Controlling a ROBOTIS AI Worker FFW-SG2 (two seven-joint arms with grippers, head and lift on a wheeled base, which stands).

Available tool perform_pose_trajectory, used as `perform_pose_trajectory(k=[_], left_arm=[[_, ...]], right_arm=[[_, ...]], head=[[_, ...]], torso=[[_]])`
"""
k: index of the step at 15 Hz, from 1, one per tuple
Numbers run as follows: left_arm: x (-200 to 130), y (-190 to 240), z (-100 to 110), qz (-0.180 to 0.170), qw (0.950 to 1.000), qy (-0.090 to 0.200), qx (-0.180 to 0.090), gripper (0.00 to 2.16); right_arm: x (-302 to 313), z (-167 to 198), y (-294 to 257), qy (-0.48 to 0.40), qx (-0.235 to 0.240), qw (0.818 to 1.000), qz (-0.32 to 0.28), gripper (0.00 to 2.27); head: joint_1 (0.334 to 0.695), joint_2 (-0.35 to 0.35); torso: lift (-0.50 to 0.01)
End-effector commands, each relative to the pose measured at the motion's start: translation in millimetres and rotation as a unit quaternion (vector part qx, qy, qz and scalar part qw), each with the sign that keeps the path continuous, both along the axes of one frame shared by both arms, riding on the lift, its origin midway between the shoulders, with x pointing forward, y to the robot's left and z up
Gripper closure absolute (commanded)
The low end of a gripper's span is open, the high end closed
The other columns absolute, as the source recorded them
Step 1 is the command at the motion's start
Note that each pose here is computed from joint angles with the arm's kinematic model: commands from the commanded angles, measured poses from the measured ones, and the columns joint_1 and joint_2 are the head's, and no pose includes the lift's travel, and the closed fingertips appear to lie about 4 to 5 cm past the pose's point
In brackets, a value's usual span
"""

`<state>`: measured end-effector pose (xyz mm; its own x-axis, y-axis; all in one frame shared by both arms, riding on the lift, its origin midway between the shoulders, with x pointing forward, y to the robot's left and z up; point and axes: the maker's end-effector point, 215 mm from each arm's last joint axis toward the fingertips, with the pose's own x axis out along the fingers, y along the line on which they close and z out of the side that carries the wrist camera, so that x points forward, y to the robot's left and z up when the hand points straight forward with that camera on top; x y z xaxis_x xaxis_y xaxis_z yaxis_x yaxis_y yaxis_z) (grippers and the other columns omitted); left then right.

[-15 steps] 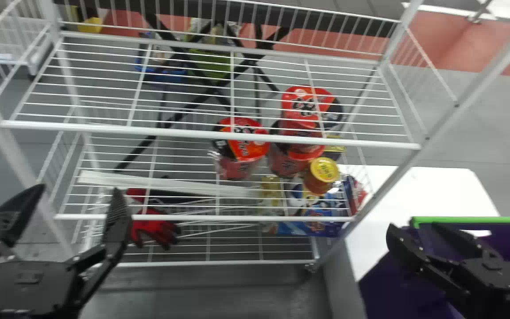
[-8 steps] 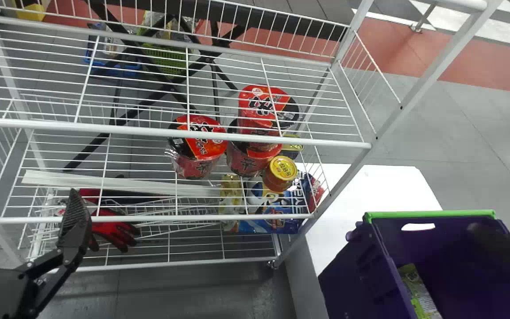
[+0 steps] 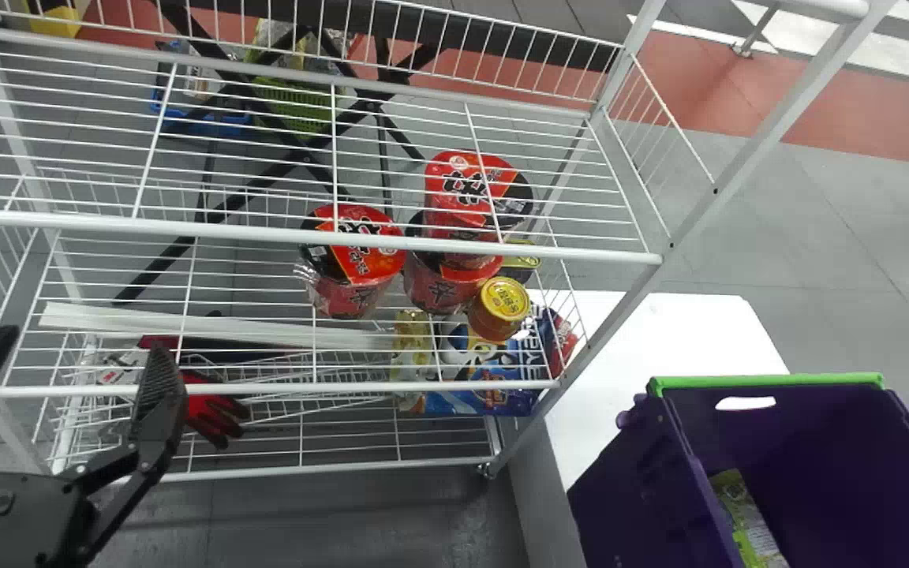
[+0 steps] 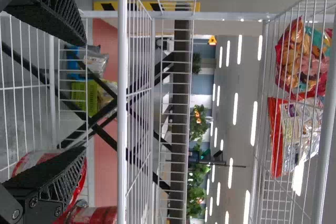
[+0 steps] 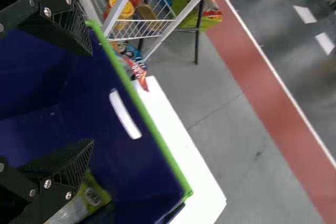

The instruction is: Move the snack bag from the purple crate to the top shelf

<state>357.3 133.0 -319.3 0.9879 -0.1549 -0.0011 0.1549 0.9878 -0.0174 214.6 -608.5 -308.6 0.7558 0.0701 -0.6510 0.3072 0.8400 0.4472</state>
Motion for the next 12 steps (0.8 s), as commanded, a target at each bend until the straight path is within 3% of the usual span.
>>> perform_pose_trajectory(k=[1, 6, 12], left_arm=[[-2.4, -5.7, -2.9, -0.001, 1.0, 0.002, 0.007, 0.11], [-9.4, -9.2, 4.6, -0.006, 1.0, 0.0, 0.004, 0.11], [-9.3, -7.8, 6.1, -0.006, 0.9999, -0.005, 0.011, 0.11]], right_arm=[[-14.6, -21.1, -14.6, 0.053, -0.007, 0.999, 0.001, 0.29], [-48.2, -83.3, -64.8, 0.186, -0.081, 0.978, 0.054, 0.29], [-76.8, -185.9, -43.6, 0.282, -0.066, 0.942, 0.173, 0.29]], head=[[0.695, -0.35], [0.695, -0.35], [0.695, -0.35]], torso=[[-0.456], [-0.456], [-0.456]])
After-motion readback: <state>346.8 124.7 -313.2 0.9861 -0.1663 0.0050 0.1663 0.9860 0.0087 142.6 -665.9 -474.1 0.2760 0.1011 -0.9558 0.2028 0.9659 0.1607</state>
